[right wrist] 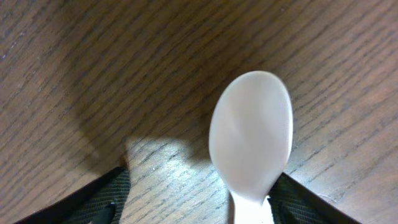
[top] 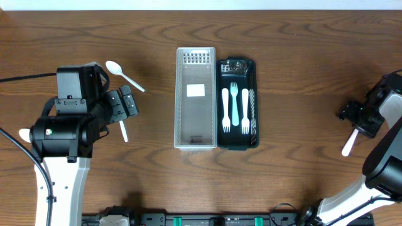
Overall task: Pack container
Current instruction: 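Grasp the white spoon on the right with the right gripper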
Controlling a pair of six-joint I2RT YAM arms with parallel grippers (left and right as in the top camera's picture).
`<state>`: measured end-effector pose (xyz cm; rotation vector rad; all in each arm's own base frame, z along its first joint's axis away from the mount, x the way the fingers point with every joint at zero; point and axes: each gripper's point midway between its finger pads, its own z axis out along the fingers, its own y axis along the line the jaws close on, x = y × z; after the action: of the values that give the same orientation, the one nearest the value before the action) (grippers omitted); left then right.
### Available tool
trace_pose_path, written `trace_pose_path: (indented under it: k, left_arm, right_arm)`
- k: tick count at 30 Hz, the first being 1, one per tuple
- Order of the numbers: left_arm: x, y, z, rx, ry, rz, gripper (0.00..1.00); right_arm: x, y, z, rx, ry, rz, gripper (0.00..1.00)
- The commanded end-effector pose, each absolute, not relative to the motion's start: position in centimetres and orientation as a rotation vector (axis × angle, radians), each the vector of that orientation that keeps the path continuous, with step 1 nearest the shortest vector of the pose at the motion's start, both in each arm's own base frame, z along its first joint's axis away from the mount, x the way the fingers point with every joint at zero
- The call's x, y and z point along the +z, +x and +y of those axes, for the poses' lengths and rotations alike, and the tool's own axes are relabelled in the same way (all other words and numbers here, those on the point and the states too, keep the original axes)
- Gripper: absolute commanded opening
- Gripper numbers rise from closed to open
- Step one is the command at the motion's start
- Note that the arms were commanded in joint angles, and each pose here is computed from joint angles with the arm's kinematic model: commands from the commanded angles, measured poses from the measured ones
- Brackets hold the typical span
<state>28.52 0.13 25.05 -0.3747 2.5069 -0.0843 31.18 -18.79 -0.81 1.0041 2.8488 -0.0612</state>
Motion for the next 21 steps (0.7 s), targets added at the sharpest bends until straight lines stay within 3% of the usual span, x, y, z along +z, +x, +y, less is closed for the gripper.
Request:
trace_pose_path:
  k: [1, 8, 21]
  left_arm:
    - [25.78, 28.7, 0.28, -0.069, -0.359, 2.487, 0.98]
    - [25.79, 28.72, 0.28, -0.07, -0.359, 2.487, 0.98]
    - [25.83, 28.78, 0.28, -0.07, -0.358, 2.484, 0.98]
  right_arm:
    - [-5.31, 27.46, -16.05, 0.042, 1.069, 3.009, 0.61]
    - [-5.29, 27.3, -15.93, 0.046, 1.073, 3.016, 0.42]
    - [-5.29, 27.28, -15.88, 0.047, 1.071, 3.018, 0.22]
